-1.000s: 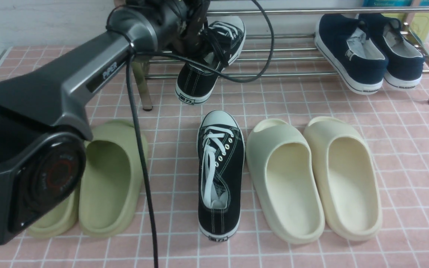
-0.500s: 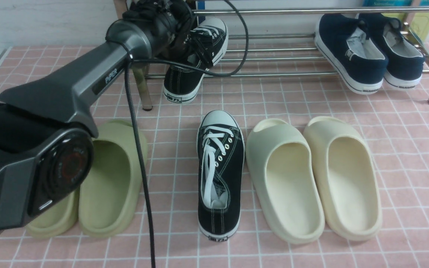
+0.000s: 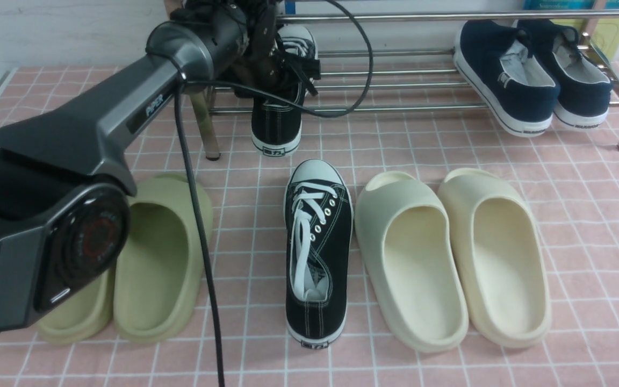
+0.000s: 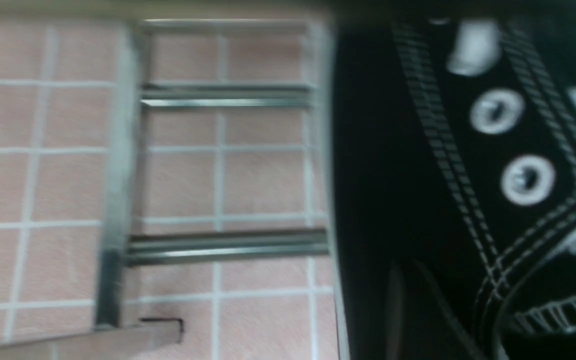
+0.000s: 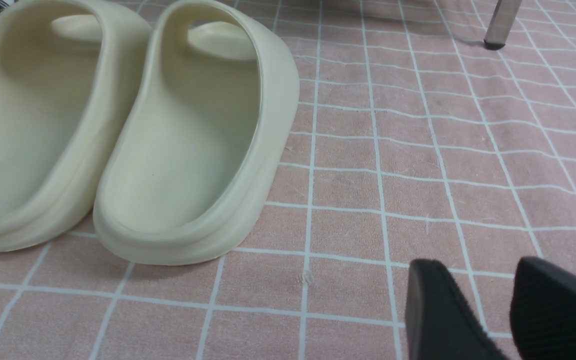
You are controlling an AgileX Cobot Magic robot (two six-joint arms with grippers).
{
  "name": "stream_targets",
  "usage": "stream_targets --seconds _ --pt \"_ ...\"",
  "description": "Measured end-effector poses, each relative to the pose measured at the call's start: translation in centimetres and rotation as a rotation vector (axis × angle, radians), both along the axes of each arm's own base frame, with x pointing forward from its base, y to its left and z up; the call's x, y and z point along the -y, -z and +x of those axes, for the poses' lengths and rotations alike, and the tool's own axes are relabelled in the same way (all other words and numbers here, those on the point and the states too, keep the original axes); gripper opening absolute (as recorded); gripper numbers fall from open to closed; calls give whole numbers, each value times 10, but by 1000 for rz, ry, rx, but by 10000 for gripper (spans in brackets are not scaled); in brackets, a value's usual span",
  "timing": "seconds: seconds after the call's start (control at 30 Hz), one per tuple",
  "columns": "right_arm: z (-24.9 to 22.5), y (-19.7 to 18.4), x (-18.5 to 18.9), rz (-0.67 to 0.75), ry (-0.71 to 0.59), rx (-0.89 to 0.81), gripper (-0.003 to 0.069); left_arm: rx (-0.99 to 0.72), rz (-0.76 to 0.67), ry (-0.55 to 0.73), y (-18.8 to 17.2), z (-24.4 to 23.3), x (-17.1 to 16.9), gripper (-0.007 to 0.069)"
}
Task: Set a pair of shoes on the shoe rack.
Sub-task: Use the left arm to put a shoe into the shoe rack
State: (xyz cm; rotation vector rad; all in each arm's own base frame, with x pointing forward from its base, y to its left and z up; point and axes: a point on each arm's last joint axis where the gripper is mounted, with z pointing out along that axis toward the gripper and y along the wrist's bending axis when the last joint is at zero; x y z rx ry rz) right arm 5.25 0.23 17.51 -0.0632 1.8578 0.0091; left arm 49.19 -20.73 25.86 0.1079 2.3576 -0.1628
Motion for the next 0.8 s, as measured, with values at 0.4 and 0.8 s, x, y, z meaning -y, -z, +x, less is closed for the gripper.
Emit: stream_targets --seconds 0.4,0.8 --pt "0 0 0 0 0 0 239 2 -14 17 -1 0 2 48" --pt "0 0 0 0 0 0 239 68 -110 -78 -6 14 -20 15"
